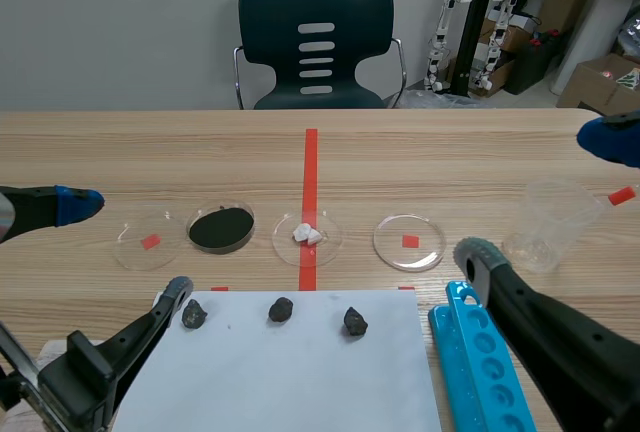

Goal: Return to the home posture

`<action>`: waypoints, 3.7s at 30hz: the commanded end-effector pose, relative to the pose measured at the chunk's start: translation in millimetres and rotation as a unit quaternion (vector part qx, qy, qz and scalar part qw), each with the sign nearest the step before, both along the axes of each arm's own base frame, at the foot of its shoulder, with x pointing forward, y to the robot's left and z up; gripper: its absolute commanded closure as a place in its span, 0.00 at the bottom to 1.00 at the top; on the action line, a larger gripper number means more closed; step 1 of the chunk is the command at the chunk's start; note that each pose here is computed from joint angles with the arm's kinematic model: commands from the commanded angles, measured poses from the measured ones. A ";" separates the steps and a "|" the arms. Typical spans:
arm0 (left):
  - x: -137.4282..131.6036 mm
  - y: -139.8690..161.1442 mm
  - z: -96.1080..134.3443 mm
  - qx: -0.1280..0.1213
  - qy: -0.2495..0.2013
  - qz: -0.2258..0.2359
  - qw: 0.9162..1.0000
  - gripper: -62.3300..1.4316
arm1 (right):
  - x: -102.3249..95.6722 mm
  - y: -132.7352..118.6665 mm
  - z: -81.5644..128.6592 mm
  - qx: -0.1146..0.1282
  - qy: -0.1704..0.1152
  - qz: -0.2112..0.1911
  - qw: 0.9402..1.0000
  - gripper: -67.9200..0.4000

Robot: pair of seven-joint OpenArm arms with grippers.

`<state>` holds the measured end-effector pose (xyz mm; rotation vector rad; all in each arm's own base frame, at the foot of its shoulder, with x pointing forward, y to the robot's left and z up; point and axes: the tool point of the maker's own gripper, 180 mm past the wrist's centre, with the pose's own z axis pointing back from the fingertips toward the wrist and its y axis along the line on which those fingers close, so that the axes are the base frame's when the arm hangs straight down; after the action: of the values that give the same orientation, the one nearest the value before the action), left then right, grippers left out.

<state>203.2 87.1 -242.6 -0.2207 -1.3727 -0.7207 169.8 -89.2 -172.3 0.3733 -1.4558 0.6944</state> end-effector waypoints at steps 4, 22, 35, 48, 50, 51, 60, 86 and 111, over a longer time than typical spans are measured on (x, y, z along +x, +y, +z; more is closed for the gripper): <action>1.0 -0.7 5.7 -0.010 -0.009 0.003 1.000 0.08 | 2.9 1.2 9.4 0.008 -0.016 0.002 1.000 0.00; 1.0 -0.6 5.4 -0.010 -0.008 0.003 1.000 0.08 | 2.9 1.2 9.4 0.008 -0.016 0.002 1.000 0.00; 1.0 -0.4 4.9 -0.009 -0.007 0.004 1.000 0.08 | 2.9 1.2 9.3 0.008 -0.016 0.002 1.000 0.00; 1.0 -0.5 5.0 -0.009 -0.007 0.004 1.000 0.08 | 2.9 1.2 9.3 0.008 -0.016 0.002 1.000 0.00; 1.0 -0.4 5.0 -0.009 -0.007 0.004 1.000 0.08 | 2.9 1.2 9.3 0.008 -0.016 0.002 1.000 0.00; 1.0 -0.4 4.9 -0.009 -0.007 0.004 1.000 0.08 | 2.9 1.2 9.3 0.008 -0.016 0.002 1.000 0.00; 2.5 -0.2 5.8 -0.010 -0.009 0.005 1.000 0.08 | 2.9 1.2 9.2 0.008 -0.015 0.002 1.000 0.00; -6.1 -11.8 11.3 -0.036 -0.011 -0.028 0.999 0.08 | 2.9 1.0 8.5 0.007 -0.014 0.002 1.000 0.00; -15.3 -10.6 9.7 -0.082 0.019 -0.015 0.996 0.08 | 2.9 1.1 8.6 0.007 -0.014 0.002 1.000 0.00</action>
<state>186.8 77.7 -239.4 -0.3731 -1.3677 -0.6362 169.8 -89.3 -173.0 0.3722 -1.4521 0.6950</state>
